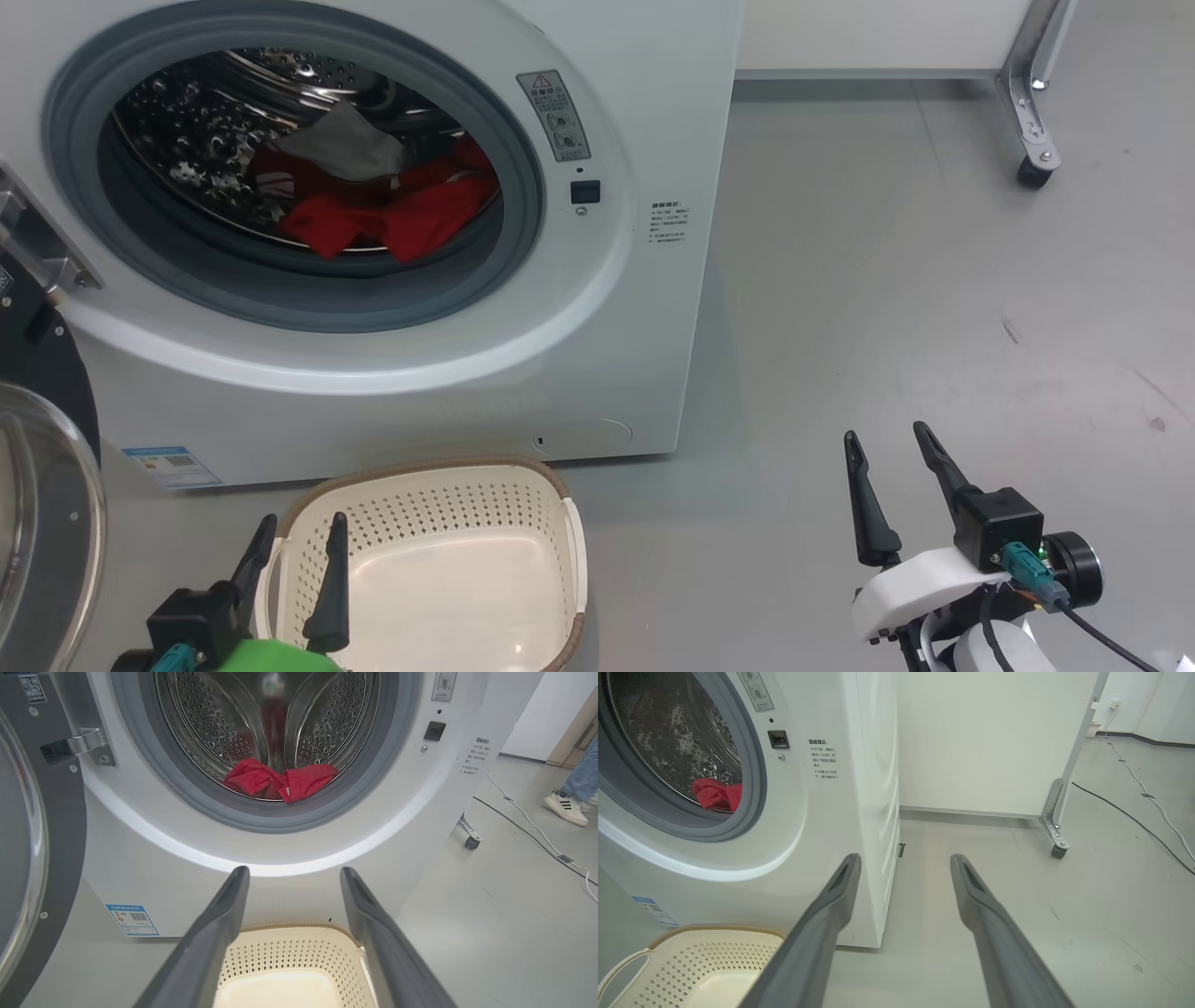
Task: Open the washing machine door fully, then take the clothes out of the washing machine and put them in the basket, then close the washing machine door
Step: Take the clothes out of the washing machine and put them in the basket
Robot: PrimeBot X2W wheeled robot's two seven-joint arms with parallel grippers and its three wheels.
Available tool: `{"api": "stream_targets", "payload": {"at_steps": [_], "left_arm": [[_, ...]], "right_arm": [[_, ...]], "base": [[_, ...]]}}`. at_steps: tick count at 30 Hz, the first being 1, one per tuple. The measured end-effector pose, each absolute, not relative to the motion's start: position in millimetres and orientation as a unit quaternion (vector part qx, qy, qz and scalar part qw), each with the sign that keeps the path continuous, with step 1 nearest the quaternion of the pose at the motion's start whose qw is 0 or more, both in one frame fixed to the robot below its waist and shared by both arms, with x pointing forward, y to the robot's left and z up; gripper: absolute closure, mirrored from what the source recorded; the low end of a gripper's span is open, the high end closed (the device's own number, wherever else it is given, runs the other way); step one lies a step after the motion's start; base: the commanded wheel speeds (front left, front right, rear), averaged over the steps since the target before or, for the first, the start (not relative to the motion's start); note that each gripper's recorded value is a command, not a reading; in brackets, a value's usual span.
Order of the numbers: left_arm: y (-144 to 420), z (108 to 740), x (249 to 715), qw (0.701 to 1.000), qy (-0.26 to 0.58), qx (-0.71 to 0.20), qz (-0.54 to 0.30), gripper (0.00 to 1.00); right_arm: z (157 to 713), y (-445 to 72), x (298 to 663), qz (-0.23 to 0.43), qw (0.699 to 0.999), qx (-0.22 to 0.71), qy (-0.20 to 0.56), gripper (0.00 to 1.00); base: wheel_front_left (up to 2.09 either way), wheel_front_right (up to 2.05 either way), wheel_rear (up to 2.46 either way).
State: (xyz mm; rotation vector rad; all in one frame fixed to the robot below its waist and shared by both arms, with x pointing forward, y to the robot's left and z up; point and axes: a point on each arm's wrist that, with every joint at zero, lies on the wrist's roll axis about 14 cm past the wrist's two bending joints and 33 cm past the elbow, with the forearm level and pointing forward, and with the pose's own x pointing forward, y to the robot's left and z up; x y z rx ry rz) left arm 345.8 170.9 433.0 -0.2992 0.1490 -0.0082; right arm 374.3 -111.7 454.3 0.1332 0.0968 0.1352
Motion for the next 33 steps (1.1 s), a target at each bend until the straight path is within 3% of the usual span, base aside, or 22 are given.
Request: {"api": "stream_targets", "payload": {"at_steps": [14, 33], "left_arm": [[144, 427, 393, 0.984, 0.083, -0.146, -0.050, 0.00], [111, 476, 526, 0.986, 0.014, -0.082, -0.142, 0.00]], "right_arm": [[430, -111, 391, 0.062, 0.992, 0.071, 0.081, 0.00], [404, -107, 422, 0.061, 0.989, 0.085, 0.106, 0.00]], "base": [[0.00, 0.00, 0.00], [0.00, 0.00, 0.00]]}}
